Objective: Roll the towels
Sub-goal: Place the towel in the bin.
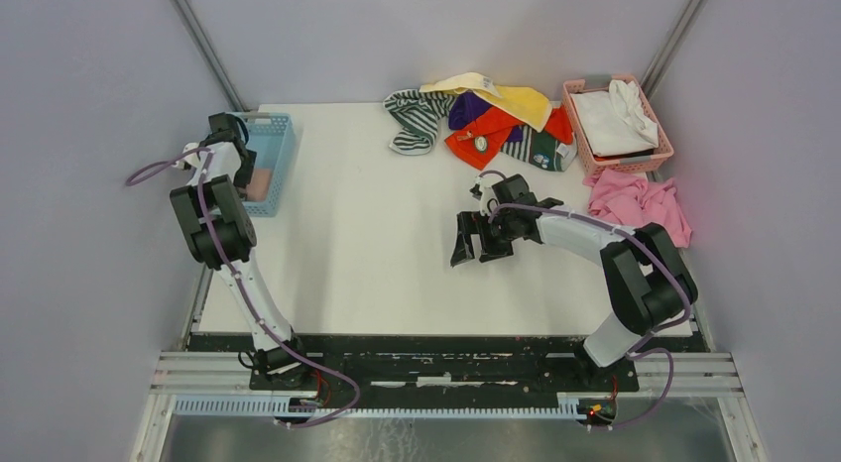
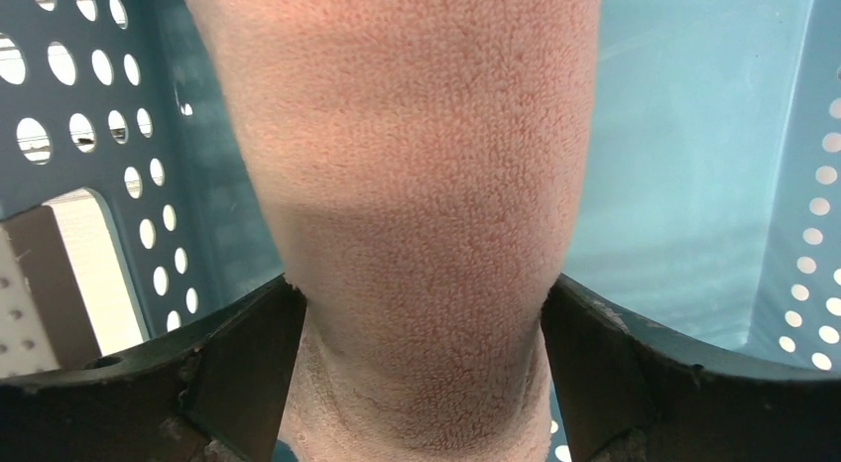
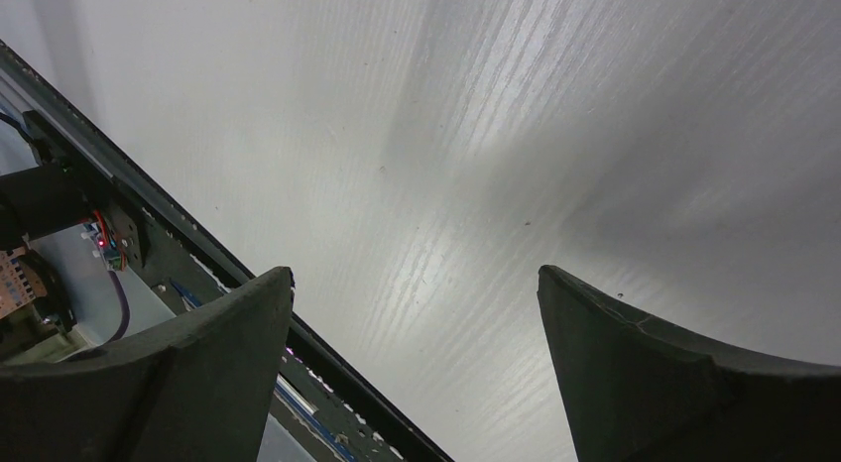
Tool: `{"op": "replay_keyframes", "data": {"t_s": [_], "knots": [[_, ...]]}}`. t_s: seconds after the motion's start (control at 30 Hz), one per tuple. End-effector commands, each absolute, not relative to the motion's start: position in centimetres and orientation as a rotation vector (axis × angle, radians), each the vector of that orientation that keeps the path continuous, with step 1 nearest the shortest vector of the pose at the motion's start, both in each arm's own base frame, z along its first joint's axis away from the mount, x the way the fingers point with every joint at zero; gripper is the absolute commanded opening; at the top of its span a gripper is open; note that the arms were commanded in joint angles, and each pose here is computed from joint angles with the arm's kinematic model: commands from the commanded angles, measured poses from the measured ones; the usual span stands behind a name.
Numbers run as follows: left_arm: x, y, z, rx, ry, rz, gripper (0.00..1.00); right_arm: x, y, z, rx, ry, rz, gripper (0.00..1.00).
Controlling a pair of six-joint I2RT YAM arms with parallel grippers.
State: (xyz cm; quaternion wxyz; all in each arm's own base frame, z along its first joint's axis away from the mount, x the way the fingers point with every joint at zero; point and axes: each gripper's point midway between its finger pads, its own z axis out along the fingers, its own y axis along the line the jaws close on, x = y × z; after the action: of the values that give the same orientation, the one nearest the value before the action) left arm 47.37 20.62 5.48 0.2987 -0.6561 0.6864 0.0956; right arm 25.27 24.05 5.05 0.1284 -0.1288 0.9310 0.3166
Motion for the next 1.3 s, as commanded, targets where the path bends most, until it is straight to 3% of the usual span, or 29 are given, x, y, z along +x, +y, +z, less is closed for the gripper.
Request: {"op": "replay_keyframes", "data": {"t_s": [0.0,0.77,1.13,1.27], "knots": [[44.9,22.4,8.6,-1.73,1.802,0.334,0.93,25.9,24.2,6.6,-0.392,2.632,0.932,1.0],[44.1,21.3,14.0,-1.696,1.681,0.12,0.98,26.2,24.4,8.0,-0.407,2.589,0.937,1.0],[41.1,18.7,17.4,-1.497,1.779,0.062,1.0,27.4,23.3,10.0,-0.413,2.53,0.821,1.0],[41.5,15.7,18.5,-1.339,1.874,-0.077,0.98,28.4,21.9,10.5,-0.379,2.512,0.696,1.0]]}}
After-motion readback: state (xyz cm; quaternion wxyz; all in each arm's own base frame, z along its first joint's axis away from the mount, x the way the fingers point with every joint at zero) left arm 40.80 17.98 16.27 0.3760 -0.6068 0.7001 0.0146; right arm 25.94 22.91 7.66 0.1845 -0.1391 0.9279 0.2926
